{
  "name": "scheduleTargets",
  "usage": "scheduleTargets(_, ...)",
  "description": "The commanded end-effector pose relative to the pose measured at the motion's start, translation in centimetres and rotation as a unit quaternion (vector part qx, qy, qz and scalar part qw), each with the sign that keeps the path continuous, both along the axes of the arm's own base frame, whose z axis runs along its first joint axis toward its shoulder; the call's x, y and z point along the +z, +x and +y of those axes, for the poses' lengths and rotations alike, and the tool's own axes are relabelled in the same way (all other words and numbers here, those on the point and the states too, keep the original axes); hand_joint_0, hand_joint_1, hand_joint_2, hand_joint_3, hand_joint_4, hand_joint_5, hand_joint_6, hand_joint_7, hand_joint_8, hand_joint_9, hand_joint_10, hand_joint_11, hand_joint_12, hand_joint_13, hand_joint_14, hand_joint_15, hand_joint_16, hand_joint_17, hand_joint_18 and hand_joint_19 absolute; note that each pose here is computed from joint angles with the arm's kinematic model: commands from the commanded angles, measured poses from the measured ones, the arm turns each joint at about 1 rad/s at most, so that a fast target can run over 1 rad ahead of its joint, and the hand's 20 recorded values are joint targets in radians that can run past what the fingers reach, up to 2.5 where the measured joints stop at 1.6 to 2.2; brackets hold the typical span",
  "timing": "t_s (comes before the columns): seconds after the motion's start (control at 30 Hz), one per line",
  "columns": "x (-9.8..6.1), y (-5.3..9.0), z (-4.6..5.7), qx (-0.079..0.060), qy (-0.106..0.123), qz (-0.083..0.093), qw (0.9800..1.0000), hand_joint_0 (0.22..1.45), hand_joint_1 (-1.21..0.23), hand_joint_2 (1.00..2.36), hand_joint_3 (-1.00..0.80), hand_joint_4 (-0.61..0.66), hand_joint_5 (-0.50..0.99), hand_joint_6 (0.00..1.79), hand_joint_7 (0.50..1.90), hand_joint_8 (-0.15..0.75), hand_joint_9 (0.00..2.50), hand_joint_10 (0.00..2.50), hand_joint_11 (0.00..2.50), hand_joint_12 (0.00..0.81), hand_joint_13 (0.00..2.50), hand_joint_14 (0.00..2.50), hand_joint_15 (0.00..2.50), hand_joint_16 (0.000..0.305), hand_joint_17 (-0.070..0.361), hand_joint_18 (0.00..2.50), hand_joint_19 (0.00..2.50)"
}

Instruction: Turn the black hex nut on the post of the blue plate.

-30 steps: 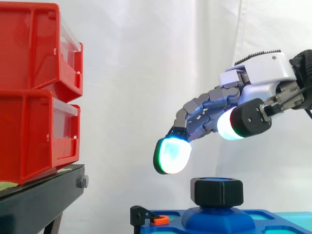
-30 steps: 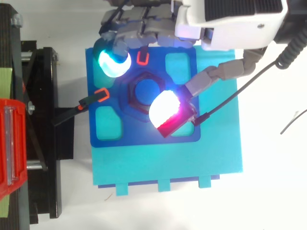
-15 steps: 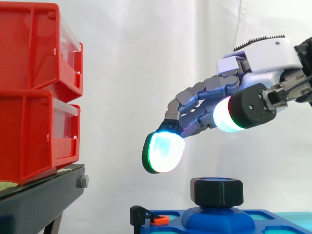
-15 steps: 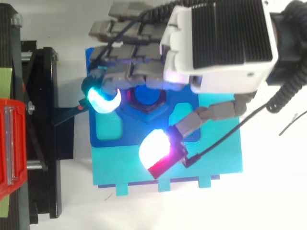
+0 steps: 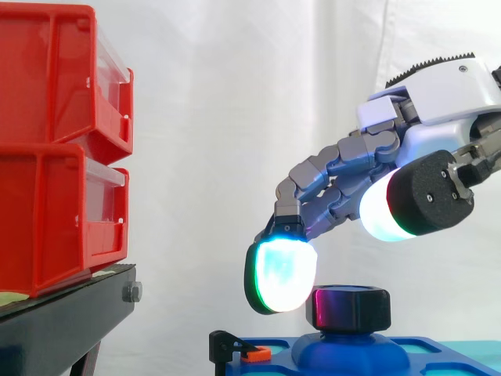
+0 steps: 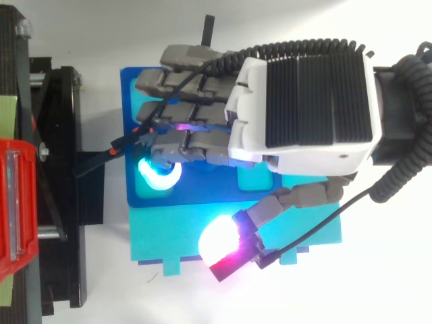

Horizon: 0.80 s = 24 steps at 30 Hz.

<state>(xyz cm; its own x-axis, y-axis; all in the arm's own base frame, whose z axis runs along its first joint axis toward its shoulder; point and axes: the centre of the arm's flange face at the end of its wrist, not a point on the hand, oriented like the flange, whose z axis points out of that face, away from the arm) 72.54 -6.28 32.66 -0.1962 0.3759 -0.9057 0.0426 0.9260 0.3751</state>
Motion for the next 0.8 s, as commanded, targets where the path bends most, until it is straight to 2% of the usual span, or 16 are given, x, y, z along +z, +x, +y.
scheduleTargets(0.0,-0.2,-0.2,0.2,-0.001,-0.003,0.009,1.0000,0.48,-0.47,1.00,-0.50,0.20,-0.19,0.50,0.93,0.250,0.32,0.00,0.00,0.369,0.08,0.00,0.00,0.058,0.131,0.02,0.08)
scheduleTargets(0.33,-0.4,-0.6,0.2,0.000,-0.004,0.026,0.9997,0.48,-0.47,1.00,-0.50,0.21,-0.19,0.50,0.94,0.250,0.32,0.00,0.00,0.369,0.08,0.00,0.00,0.058,0.130,0.02,0.08)
scheduleTargets(0.77,-0.5,-1.0,-1.3,-0.004,-0.012,0.034,0.9993,0.48,-0.47,1.00,-0.50,0.21,-0.19,0.50,0.93,0.249,0.32,0.00,0.00,0.367,0.09,0.00,0.00,0.058,0.130,0.01,0.08)
